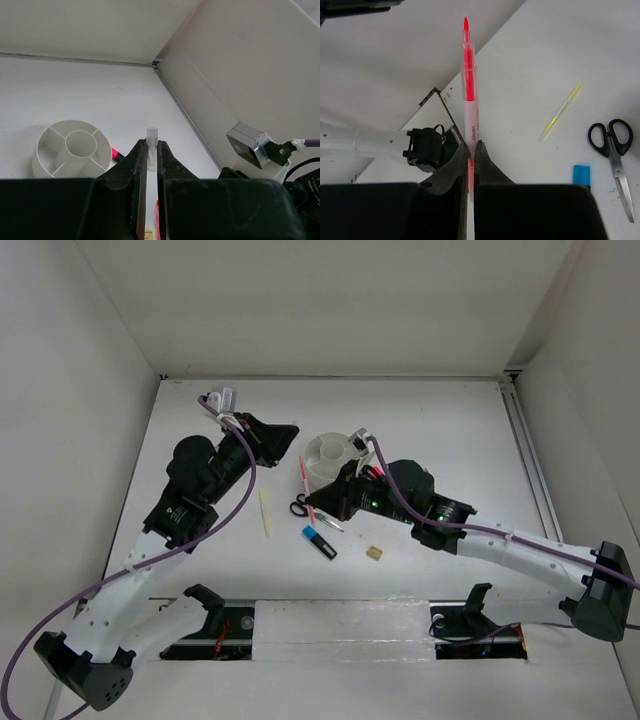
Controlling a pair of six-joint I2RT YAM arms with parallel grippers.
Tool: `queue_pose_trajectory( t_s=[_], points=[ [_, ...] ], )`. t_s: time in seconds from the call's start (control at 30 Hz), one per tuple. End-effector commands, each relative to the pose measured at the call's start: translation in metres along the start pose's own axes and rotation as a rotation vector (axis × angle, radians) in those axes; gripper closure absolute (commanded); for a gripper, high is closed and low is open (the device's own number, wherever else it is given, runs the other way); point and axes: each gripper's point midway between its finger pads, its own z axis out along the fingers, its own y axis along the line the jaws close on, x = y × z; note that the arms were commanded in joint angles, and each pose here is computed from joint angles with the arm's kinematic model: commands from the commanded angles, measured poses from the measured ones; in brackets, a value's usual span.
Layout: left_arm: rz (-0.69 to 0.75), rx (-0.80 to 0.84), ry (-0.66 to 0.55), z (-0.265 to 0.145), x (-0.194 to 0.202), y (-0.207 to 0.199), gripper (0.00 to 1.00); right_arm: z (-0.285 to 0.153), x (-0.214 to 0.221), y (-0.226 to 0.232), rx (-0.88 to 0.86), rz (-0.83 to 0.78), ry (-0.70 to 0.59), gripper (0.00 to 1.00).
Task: Sort the stationery into containers
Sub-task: Close the pen cap on the pen.
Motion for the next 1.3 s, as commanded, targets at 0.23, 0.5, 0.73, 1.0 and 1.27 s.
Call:
queue_pose_trajectory(
  t_s=[0.23, 0.5, 0.73, 1.0, 1.27],
  points=[
    [-0.016, 0.089, -0.049, -0.004, -0.011, -0.018, 1.00, 0.009, -0.048, 0.025, -0.048, -0.001, -0.154, 1.00],
    [-0.017, 0.080, -0.055, -0.003, -0.011, -0.016, 1.00, 0.016, -0.052, 0.018, -0.019, 0.002, -0.164, 1.00],
    [-0.017, 0.080, -0.055, -0.003, -0.011, -0.016, 1.00, 0.017, -0.059, 0.023, -0.028, 0.010, -0.175, 1.00],
    [-0.017, 0.073, -0.061, -0.003, -0.011, -0.014, 1.00, 0.017, -0.064, 0.015, -0.011, 0.011, -0.186, 1.00],
    [-0.019, 0.045, -0.069, -0.002, -0.012, -0.009, 1.00, 0.015, -0.062, 0.017, -0.020, 0.019, -0.181, 1.00]
  ],
)
